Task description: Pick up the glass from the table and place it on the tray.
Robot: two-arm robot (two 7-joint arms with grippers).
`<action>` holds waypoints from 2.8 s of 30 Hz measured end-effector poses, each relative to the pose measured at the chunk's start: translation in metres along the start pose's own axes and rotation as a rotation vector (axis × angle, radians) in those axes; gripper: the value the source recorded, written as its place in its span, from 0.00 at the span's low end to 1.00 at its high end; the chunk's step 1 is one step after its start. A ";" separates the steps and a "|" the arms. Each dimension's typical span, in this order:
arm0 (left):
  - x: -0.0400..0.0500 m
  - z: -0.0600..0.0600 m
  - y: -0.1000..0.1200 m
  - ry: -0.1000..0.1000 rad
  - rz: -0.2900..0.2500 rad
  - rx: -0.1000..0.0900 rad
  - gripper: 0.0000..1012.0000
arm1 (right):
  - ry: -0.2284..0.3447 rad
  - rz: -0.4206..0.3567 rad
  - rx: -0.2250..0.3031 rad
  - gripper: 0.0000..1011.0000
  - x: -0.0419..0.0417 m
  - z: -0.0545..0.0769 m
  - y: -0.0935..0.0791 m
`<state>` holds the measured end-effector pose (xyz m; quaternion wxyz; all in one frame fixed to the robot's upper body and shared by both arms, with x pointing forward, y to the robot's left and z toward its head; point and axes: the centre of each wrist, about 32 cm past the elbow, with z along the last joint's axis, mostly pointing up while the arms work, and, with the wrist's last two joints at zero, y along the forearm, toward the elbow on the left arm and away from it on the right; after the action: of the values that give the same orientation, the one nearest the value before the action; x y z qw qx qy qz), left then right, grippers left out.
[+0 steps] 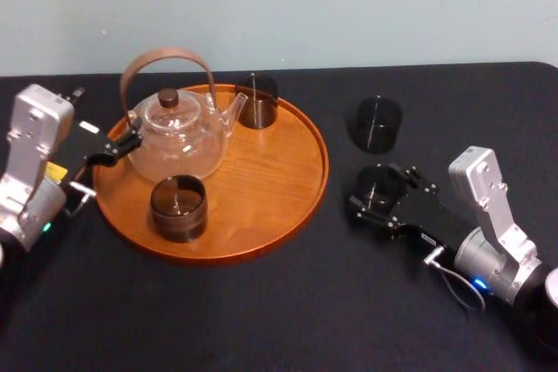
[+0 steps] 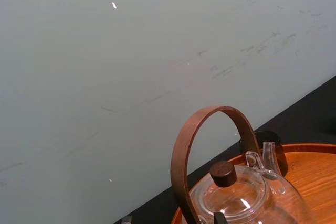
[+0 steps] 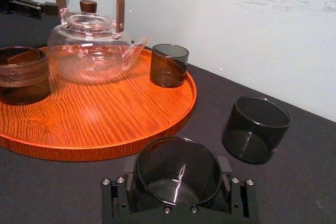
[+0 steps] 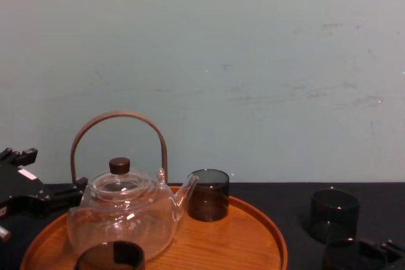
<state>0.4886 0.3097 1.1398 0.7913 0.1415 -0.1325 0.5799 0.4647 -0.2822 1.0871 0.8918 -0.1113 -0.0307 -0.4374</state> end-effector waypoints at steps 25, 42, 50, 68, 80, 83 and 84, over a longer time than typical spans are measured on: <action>0.0000 0.000 0.000 0.000 0.000 0.000 1.00 | -0.019 0.038 0.024 0.91 0.0006 0.013 0.000; 0.0000 0.000 0.000 0.000 0.000 0.000 1.00 | -0.068 0.127 0.072 0.91 -0.0094 0.053 0.021; 0.0000 0.000 0.000 0.000 0.000 0.000 1.00 | -0.082 0.191 0.087 0.91 -0.0239 0.063 0.038; 0.0000 0.000 0.000 0.000 0.000 0.000 1.00 | -0.078 0.271 0.108 0.91 -0.0483 0.065 0.065; 0.0000 0.000 0.000 0.000 0.000 0.000 1.00 | -0.080 0.283 0.117 0.91 -0.0539 0.058 0.073; 0.0000 0.000 0.000 0.000 0.000 0.000 1.00 | -0.081 0.280 0.115 0.91 -0.0534 0.056 0.073; 0.0000 0.000 0.000 0.000 0.000 0.000 1.00 | -0.081 0.278 0.114 0.91 -0.0531 0.055 0.074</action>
<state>0.4886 0.3097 1.1398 0.7913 0.1415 -0.1325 0.5799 0.4924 -0.1849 1.1203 0.9467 -0.0812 -0.0757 -0.3023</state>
